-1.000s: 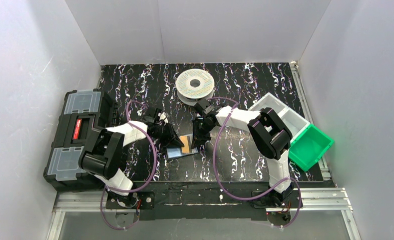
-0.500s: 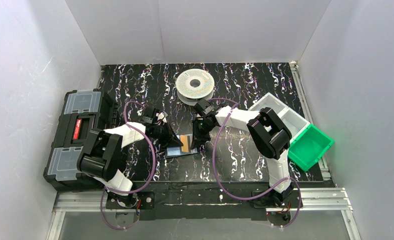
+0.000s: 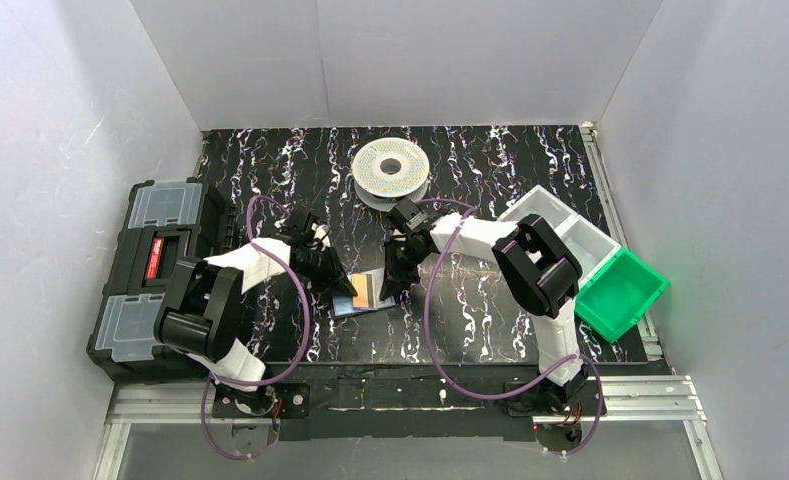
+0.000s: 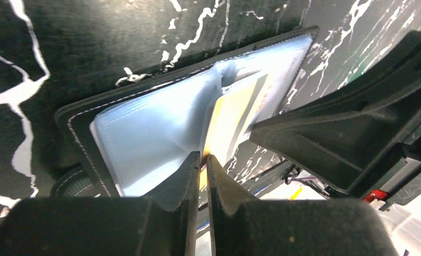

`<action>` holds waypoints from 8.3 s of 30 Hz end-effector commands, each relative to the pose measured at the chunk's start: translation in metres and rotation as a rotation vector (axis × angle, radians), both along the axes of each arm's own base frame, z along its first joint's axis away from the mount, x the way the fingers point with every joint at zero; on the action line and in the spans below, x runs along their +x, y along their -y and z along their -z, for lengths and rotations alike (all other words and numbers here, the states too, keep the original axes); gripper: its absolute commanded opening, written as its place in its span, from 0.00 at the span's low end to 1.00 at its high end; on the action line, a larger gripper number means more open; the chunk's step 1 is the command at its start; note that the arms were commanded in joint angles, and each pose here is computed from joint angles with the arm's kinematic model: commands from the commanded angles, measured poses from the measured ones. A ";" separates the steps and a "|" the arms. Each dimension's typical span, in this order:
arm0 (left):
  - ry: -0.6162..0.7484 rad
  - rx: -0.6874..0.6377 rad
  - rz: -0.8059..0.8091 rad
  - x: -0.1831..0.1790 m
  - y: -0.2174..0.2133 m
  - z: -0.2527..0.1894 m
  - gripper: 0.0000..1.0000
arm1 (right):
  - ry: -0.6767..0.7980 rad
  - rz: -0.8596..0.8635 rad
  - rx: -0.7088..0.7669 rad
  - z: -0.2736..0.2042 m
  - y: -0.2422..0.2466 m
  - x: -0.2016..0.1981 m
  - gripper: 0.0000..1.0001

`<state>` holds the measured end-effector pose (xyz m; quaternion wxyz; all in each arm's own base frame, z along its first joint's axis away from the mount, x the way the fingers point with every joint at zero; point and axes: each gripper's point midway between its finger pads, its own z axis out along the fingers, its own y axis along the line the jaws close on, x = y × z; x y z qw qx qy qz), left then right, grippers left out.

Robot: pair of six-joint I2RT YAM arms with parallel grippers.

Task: Take the credit cards out of the card holder
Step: Remove the credit card from the card holder, then place the credit card in the storage box.

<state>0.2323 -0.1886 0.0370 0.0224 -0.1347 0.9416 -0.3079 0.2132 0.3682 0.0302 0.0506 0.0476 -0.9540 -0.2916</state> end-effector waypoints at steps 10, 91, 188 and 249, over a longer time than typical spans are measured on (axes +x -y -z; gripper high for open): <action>-0.019 0.063 0.001 -0.002 -0.012 0.002 0.05 | -0.005 0.013 -0.091 0.029 0.015 0.000 0.05; -0.043 0.077 0.021 0.004 -0.023 0.004 0.23 | 0.049 0.016 -0.003 0.000 0.008 0.020 0.26; 0.330 -0.476 0.098 0.040 0.052 -0.204 0.00 | 0.435 0.169 0.520 -0.198 0.056 0.032 0.86; 0.210 -0.085 0.377 0.001 0.070 -0.121 0.98 | 0.270 1.145 -0.784 -0.146 0.444 -0.008 0.01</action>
